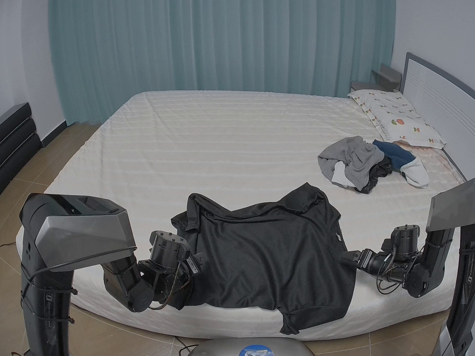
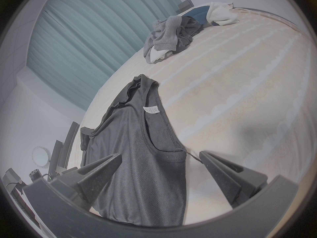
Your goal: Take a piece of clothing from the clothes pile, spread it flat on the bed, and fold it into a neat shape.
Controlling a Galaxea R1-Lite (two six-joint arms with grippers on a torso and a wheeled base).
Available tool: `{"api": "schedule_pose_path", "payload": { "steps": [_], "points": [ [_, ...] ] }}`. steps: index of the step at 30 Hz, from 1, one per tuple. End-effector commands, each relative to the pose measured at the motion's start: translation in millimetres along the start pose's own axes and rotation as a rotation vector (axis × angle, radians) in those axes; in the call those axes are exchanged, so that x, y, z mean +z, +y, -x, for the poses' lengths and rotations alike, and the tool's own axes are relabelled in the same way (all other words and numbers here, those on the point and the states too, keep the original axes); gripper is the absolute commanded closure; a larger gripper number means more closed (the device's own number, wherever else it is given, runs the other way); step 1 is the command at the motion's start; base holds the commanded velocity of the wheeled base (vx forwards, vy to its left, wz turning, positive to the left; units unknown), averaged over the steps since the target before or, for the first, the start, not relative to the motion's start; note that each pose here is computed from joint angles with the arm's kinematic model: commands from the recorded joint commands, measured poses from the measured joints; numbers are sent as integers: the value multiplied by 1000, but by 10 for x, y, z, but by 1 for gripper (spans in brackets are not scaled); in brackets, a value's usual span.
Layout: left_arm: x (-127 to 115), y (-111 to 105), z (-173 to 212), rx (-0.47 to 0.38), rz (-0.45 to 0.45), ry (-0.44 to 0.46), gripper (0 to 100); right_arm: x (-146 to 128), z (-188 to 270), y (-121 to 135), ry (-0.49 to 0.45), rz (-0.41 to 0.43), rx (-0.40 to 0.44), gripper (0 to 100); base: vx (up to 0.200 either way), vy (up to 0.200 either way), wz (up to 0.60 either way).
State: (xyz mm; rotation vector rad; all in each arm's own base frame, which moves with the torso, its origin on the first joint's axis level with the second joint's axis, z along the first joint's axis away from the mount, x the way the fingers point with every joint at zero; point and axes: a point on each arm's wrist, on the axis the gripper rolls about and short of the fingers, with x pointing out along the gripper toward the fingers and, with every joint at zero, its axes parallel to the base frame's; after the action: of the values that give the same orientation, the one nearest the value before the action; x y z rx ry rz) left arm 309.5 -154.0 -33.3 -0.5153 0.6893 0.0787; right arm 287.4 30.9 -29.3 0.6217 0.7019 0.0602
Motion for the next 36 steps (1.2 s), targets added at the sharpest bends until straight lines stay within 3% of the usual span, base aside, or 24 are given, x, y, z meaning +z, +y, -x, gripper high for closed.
{"api": "schedule_pose_path", "payload": {
  "steps": [1, 6, 7, 13, 20, 25, 31, 36],
  "points": [
    [-38, 39, -44, 26, -23, -1, 0, -2, -2, 1, 1, 0, 1, 0, 0, 0, 0],
    [-54, 64, -64, 38, -33, 2, 0, -2, -2, 1, 1, 0, 1, 0, 0, 0, 0],
    [-54, 64, -64, 38, -33, 2, 100, -2, -2, 1, 1, 0, 1, 0, 0, 0, 0],
    [-12, 151, -75, 82, -75, -17, 100, 4, -3, 0, -1, 0, 1, 0, 0, 0, 0],
    [155, 264, -82, 109, -35, -50, 100, 1, -5, -3, 0, -1, 0, 0, 0, 0, 0],
    [464, 397, -15, 133, 29, -119, 100, 5, -5, -16, -1, -4, -3, 0, 0, 0, 0],
    [612, 478, 18, 143, 50, -147, 100, 15, 0, -14, -6, -4, -1, 0, 0, 0, 0],
    [755, 670, -21, 191, 58, -171, 100, 17, -1, -23, -6, -6, -4, 0, 0, 0, 0]
  ]
}}
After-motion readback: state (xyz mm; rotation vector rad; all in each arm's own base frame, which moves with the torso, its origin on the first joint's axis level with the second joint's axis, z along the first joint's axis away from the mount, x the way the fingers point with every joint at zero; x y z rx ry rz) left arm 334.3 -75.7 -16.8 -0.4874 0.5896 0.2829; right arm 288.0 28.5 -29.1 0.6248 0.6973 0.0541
